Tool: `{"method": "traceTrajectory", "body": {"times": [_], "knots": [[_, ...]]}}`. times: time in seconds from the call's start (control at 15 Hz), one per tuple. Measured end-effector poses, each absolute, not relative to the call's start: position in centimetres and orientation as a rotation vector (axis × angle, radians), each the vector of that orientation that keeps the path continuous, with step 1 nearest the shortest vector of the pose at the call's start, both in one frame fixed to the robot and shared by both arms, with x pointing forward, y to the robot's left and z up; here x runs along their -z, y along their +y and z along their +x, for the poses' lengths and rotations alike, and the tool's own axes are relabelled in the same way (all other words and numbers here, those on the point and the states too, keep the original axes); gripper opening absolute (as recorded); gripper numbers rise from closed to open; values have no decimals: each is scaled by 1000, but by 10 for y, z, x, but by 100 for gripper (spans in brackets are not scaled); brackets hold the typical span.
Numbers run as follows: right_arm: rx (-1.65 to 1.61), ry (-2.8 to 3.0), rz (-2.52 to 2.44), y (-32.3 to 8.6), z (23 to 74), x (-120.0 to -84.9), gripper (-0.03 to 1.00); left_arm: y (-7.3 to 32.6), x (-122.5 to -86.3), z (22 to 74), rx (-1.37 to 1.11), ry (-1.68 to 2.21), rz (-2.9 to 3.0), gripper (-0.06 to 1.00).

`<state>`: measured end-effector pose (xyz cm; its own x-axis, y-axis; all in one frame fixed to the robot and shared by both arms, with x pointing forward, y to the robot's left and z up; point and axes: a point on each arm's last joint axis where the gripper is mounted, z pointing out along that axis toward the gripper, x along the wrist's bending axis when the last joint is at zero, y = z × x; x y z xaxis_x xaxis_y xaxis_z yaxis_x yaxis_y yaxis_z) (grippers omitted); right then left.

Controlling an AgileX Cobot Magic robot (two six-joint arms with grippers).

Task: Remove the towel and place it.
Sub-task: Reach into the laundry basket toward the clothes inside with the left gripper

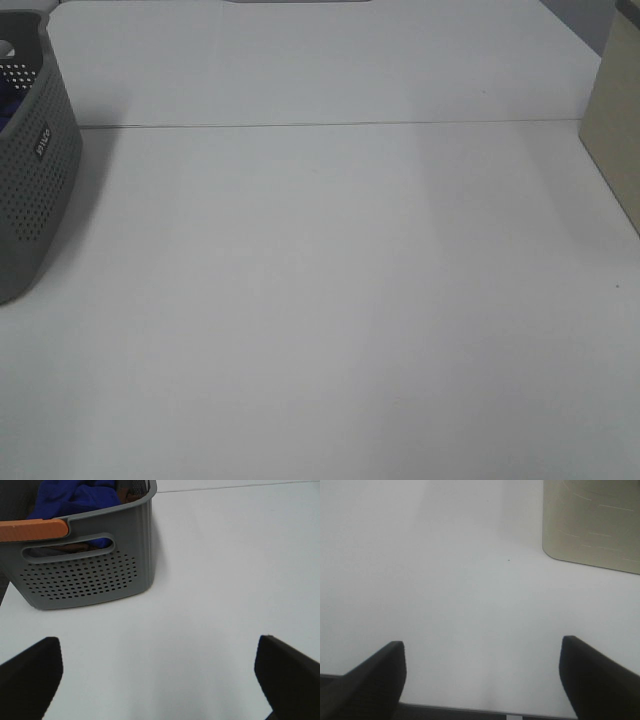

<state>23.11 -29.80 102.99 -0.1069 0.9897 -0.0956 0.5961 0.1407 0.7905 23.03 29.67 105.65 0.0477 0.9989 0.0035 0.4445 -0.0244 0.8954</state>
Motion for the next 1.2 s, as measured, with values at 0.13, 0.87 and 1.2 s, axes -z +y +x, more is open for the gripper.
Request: {"method": "traceTrajectory", "body": {"times": [0.13,0.87,1.2], "knots": [[-787,1782,1526,-298,231,-1030,83,297,-1057,230,-931,1496,1573,99],[-787,1782,1526,-298,231,-1030,83,297,-1057,230,-931,1496,1573,99],[-787,1782,1526,-298,231,-1030,83,296,-1077,242,-893,1520,1597,99]]}}
